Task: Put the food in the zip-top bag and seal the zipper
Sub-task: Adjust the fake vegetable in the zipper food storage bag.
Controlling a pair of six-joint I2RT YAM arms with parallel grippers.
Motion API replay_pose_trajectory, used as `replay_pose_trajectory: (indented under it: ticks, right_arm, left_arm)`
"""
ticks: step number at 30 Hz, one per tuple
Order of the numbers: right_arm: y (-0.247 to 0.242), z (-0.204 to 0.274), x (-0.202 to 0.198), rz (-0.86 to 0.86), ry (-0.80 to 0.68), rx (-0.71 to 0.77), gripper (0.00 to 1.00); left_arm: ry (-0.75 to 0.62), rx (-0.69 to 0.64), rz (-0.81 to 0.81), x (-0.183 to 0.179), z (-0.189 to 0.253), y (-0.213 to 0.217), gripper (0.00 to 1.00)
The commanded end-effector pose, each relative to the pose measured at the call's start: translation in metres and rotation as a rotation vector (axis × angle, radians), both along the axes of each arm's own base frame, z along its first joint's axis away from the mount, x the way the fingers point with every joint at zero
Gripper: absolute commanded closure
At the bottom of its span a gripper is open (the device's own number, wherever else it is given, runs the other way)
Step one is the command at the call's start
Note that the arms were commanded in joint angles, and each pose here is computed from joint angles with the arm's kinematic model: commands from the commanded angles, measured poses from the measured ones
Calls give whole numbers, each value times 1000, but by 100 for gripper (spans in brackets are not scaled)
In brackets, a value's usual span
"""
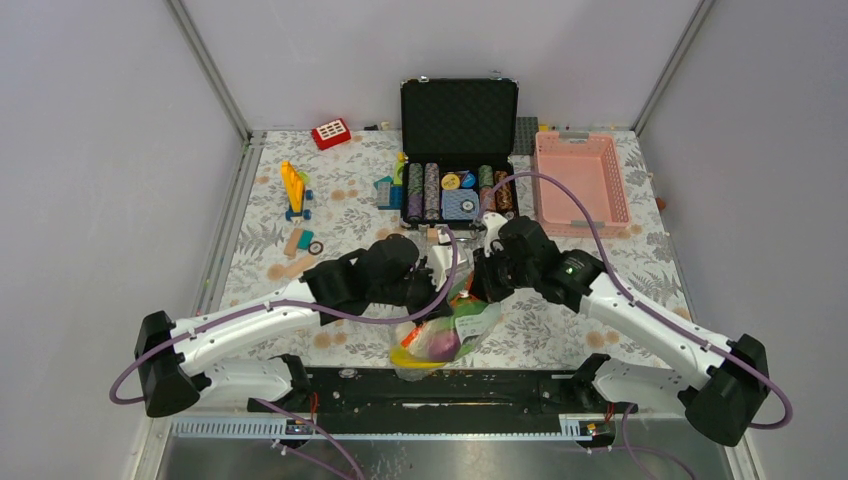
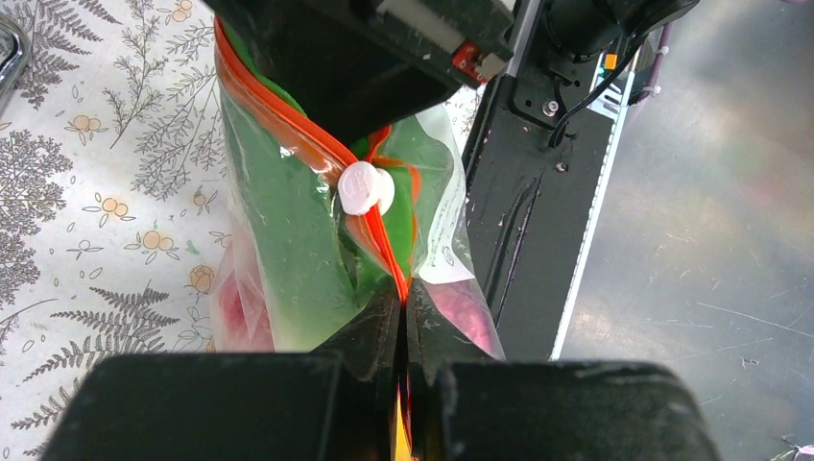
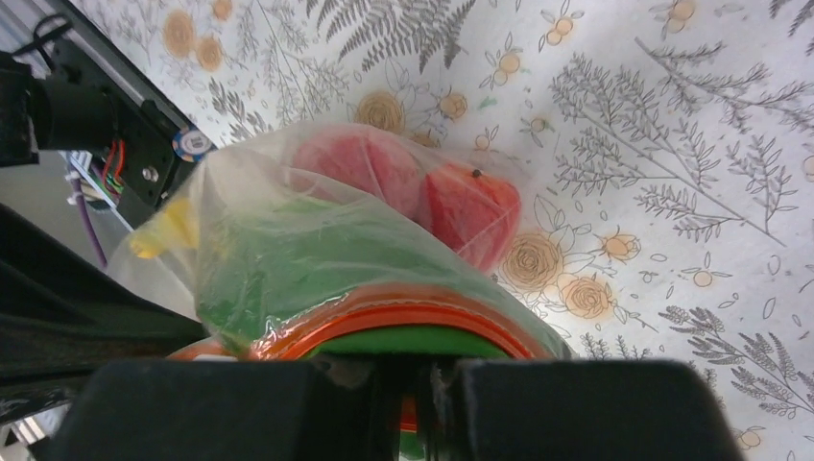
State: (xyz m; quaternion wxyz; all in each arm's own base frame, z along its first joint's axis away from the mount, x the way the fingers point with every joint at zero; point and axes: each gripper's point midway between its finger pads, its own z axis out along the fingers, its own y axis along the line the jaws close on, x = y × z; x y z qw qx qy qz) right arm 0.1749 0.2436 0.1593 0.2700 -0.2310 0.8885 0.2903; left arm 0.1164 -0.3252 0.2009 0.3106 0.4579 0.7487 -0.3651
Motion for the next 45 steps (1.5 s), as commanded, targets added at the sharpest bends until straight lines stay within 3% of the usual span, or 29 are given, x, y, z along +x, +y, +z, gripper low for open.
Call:
replay_pose_trajectory:
  ticks: [1,5,9,14,21,29,39,45]
  right_arm:
    - [-3,-27,-36,112,152,-85,90]
    - [-10,-29,-35,99,140,-122,83]
    - [-15,10,-20,60,-33,-58,55]
    - [-32,54,-6,-27,-246,19,50]
    - [-48,86,0,-113,-377,97,37]
    - [-42,102,10,-155,-432,169,36]
    - [-28,82,3,-104,-336,164,55]
    - [-32,75,-2,-105,-329,167,57]
  left_arm:
    - [-88,-147,-20,9,42,-20,100]
    - [-95,-147,-14,9,42,-18,100]
    - [-94,-142,-3,9,38,-14,100]
    - [-91,-145,-12,4,36,-9,100]
    - [-98,-153,-35,0,37,-7,100]
    - [-90,-153,-48,-1,36,-10,100]
    - [-98,-150,-40,1,36,-10,100]
    - [-101,-159,-10,6,38,-11,100]
